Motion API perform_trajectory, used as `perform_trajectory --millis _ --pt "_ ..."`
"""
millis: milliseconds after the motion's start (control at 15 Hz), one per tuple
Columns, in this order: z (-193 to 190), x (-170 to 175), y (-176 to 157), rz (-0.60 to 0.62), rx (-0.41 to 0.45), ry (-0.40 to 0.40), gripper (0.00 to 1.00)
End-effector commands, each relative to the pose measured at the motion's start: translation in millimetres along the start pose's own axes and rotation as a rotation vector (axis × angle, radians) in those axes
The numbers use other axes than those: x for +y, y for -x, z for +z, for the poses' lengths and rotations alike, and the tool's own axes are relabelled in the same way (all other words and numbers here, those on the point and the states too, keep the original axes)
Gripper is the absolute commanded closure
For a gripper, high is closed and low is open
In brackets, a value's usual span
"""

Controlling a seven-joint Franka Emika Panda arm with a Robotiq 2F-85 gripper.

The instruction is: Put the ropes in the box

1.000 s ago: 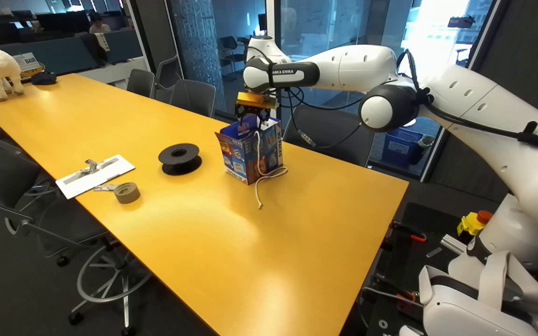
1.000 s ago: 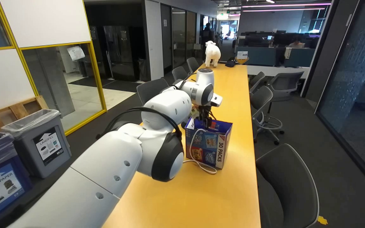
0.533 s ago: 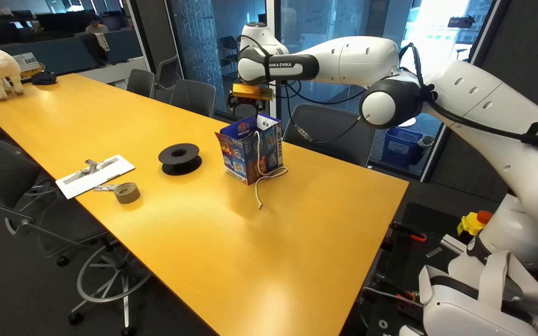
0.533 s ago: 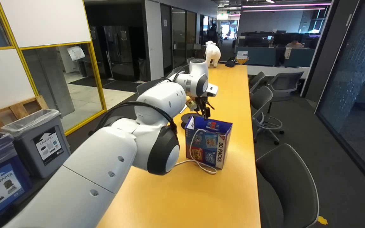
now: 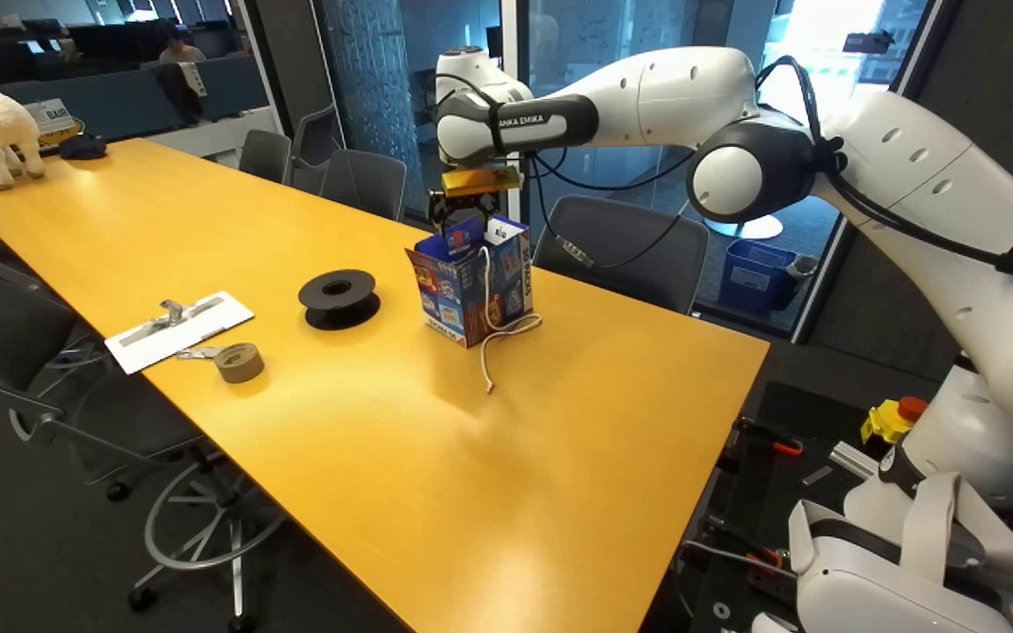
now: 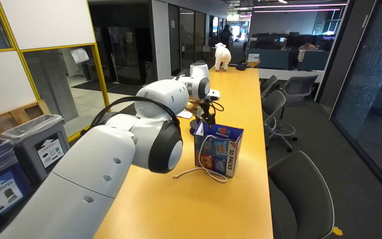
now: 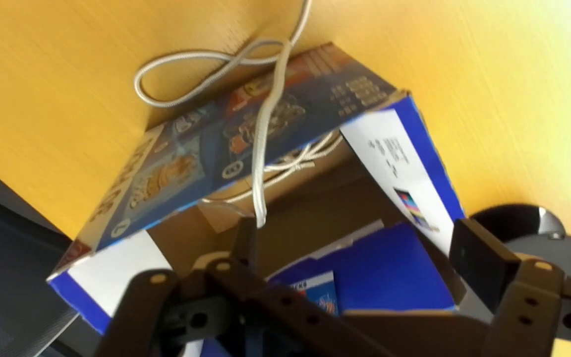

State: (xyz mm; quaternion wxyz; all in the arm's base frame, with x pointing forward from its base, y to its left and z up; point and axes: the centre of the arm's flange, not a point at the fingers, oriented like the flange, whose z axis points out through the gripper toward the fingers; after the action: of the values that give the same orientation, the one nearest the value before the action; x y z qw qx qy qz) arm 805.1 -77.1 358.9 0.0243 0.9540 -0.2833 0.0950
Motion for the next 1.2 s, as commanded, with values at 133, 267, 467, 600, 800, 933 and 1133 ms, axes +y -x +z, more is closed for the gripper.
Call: perform_trajectory --millis 133,267,467,600,800,933,1133 --pt "-7 57 73 -0.184 -0.184 0.053 0.0" --pt "-8 73 78 -0.21 -0.193 0.067 0.0" --pt "-8 101 87 -0.216 -0.21 0.083 0.0" --pt "-4 126 91 -0.175 -0.186 0.078 0.0" --pt "13 169 90 -0.074 -0.144 0.025 0.0" --pt "35 186 87 -0.002 -0.157 -0.003 0.0" --pt "80 199 95 0.067 -0.228 -0.021 0.0"
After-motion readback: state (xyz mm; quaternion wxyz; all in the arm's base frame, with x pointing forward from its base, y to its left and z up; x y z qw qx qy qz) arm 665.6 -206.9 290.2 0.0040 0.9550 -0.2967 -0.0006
